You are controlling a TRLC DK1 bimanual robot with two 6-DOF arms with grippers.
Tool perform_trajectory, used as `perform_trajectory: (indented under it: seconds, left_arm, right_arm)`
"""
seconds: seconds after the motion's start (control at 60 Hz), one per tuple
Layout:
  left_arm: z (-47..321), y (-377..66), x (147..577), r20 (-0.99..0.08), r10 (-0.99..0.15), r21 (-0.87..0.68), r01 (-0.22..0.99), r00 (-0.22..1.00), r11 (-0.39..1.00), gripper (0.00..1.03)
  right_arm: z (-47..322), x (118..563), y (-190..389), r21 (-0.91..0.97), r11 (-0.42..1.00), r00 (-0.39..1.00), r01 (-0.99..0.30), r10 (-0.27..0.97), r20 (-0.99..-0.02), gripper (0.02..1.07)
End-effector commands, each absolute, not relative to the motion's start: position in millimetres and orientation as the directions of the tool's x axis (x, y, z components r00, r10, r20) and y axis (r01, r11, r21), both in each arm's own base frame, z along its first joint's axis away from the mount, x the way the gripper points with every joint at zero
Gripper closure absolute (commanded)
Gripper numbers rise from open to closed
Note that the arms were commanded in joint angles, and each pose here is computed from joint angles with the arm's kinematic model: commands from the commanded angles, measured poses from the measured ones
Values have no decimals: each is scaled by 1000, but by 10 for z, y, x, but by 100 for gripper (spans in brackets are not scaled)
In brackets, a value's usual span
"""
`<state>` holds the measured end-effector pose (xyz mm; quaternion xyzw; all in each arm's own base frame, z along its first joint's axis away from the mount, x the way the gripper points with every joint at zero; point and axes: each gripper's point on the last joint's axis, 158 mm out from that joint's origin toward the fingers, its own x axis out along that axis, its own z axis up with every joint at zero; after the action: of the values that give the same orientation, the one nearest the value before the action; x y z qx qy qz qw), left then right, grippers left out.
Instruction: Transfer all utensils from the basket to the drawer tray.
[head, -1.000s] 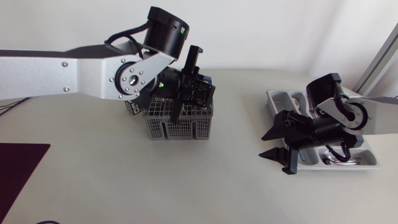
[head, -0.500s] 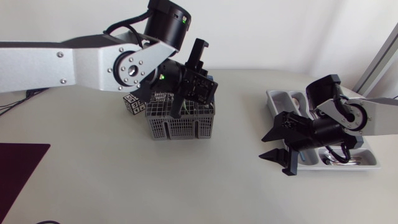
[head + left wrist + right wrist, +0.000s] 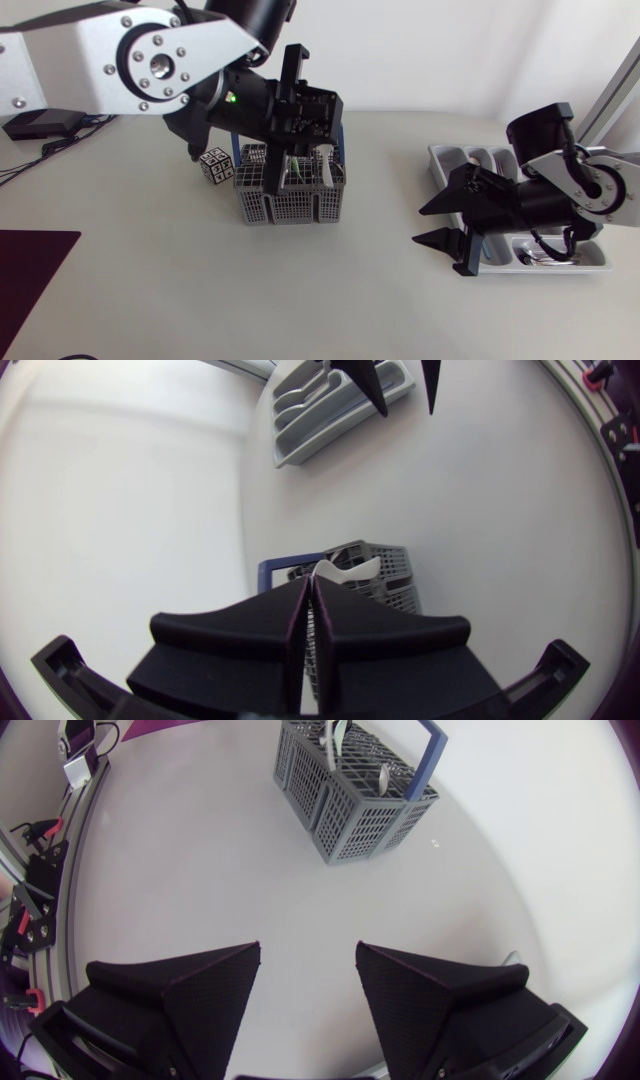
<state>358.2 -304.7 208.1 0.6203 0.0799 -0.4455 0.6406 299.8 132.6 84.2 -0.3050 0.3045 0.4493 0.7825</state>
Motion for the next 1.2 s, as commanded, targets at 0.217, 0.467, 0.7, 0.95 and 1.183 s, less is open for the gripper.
perform_trajectory:
  seconds: [0.217, 0.467, 0.7, 0.95, 1.183]
  left_arm:
    - [2062, -3396, 3311, -741, -464, 501, 859, 486, 100, 100]
    - [1887, -3704, 3373, -756, -468, 293, 876, 457, 382, 95]
    - [1971, -3784, 3517, -734, -516, 102, 823, 441, 559, 95]
    - [2019, -3816, 3533, -727, -535, 31, 799, 431, 601, 95]
    - [1981, -3809, 3496, -739, -537, 4, 799, 408, 602, 95]
  right_arm:
    - [1210, 2916, 1575, -162, 518, 486, -840, 583, -651, 37]
    - [1491, 3045, 1796, -140, 604, 568, -784, 609, -554, 37]
    - [1533, 3253, 1884, -160, 672, 639, -723, 562, -525, 43]
    - [1520, 3420, 1910, -168, 696, 666, -698, 546, -509, 62]
    - [1559, 3501, 1945, -225, 708, 706, -669, 511, -491, 65]
